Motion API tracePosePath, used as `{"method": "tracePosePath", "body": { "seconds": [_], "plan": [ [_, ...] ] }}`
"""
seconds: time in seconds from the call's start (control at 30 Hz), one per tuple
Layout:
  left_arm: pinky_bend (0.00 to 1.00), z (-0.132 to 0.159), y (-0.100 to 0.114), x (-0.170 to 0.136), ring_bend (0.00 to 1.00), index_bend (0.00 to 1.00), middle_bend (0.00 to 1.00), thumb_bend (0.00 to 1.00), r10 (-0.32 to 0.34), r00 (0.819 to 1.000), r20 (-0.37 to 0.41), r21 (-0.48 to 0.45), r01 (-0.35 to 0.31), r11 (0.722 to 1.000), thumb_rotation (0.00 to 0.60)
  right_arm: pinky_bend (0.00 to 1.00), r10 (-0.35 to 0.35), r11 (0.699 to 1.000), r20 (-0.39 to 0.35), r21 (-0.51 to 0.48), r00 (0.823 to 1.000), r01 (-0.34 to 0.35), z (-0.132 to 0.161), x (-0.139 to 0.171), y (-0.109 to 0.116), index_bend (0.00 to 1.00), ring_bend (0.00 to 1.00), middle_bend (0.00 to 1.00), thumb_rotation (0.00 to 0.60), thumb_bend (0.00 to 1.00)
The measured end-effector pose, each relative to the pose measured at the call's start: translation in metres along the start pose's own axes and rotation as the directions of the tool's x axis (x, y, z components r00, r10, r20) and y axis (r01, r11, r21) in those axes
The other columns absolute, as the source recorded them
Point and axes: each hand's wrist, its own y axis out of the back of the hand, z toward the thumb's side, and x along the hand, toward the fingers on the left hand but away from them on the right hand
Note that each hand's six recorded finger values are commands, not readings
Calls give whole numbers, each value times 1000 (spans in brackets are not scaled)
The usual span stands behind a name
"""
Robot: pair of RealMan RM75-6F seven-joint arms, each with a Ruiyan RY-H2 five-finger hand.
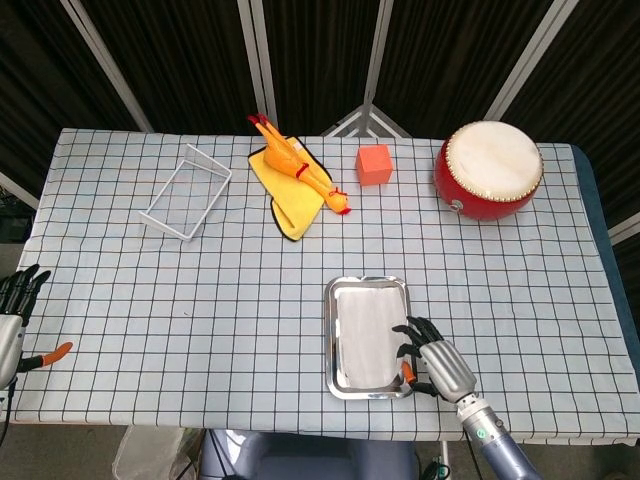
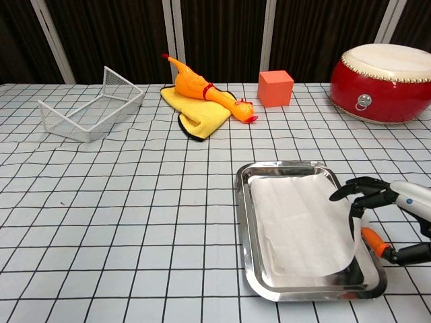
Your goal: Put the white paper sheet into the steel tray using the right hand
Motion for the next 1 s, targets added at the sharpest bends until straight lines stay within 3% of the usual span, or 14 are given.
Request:
{"method": "tracePosePath", "body": {
  "seconds": [0.33,0.57,0.73,0.9,1.0],
  "plan": [
    [0,1,1,0,0,0,0,0,4,1000,3,-3,-4,1000,600,0,-17,998,-24,65,1000,19,10,7,-1,303,0,126,600,434],
    [0,0,1,0,0,0,0,0,3,1000,1,-10,-3,1000,600,0,-44,995,-33,90,999,46,17,14,4,247,0,108,600,421],
    [0,1,2,-1,0,0,0,0,5,1000,6,-12,-5,1000,600,0,-107,982,-28,151,994,110,15,23,25,212,0,88,600,420],
    [0,1,2,-2,0,0,0,0,2,1000,11,-5,-2,1000,600,0,-223,925,18,320,975,206,-8,47,72,40,0,3,600,420],
    [0,1,1,-3,0,0,0,0,2,1000,14,1,-2,1000,600,0,-309,856,75,457,948,242,-29,72,106,0,0,0,600,420]
  ]
}}
